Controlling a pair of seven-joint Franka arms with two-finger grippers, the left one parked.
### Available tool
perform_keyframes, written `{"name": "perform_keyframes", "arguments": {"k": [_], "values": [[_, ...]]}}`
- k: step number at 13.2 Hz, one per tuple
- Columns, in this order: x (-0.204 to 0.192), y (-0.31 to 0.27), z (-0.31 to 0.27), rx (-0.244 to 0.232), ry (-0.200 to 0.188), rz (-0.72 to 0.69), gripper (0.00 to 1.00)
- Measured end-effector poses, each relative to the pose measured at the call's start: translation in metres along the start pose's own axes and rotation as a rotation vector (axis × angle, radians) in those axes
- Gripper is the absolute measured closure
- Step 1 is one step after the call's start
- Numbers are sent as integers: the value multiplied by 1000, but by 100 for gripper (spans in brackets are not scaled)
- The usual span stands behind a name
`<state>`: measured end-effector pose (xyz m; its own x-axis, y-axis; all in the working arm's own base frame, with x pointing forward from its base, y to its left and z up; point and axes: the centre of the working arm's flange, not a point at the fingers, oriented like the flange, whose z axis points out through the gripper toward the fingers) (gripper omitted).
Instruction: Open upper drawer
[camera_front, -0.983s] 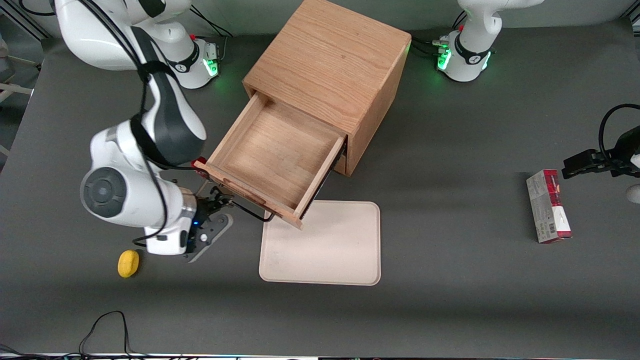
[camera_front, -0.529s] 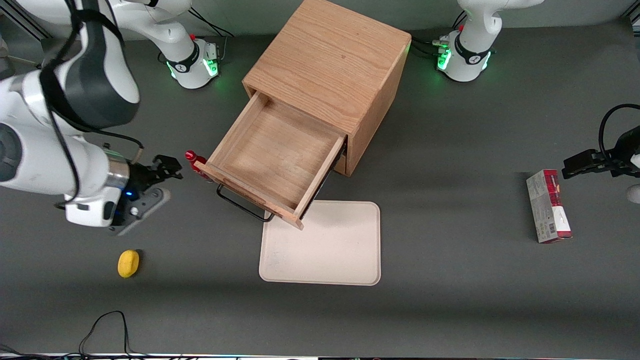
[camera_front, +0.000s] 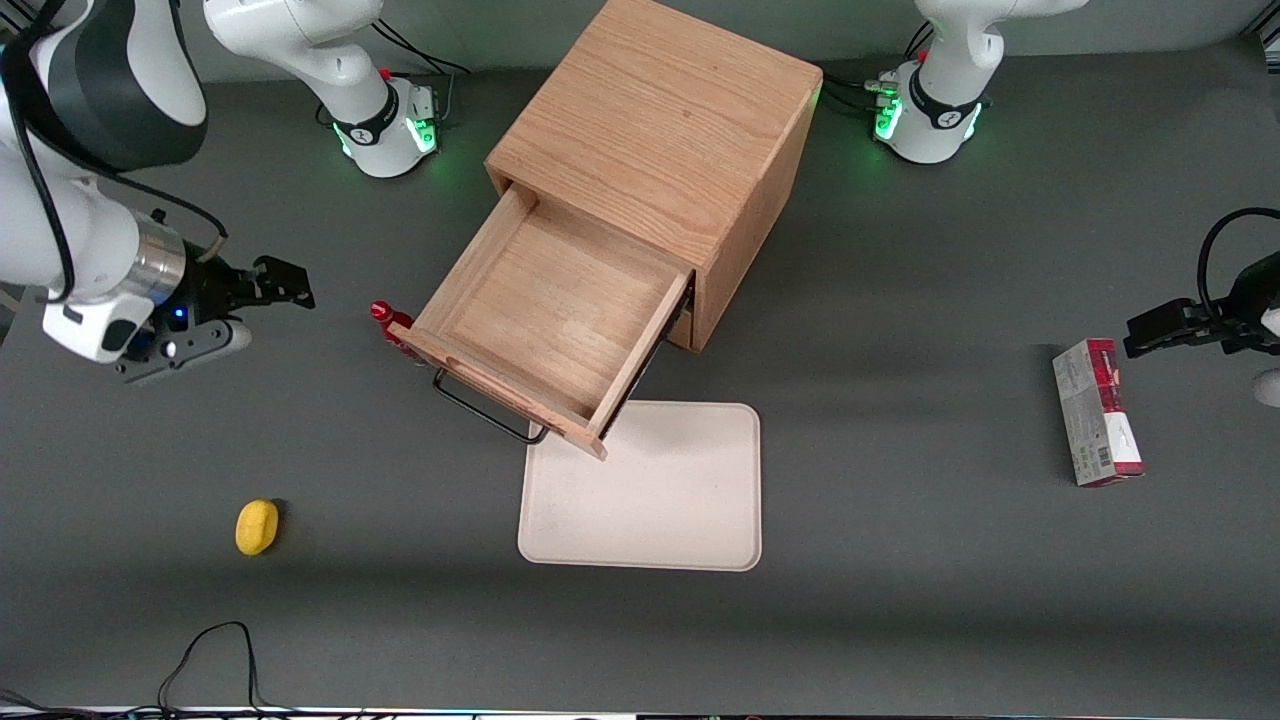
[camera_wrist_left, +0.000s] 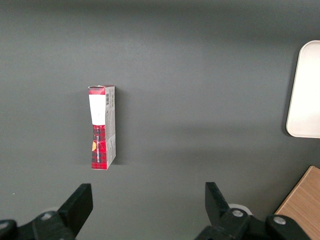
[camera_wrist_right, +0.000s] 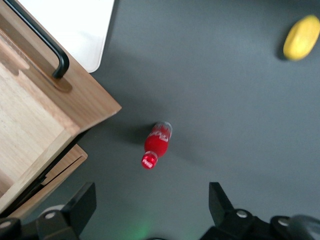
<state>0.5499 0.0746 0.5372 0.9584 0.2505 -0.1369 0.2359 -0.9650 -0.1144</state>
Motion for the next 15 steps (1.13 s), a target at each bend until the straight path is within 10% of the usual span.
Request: {"name": "perform_keyframes", "arguments": {"k": [6, 15], "values": [[-17, 9, -20, -2, 76, 41, 0], [-16, 1, -19, -47, 78, 77, 0]]}}
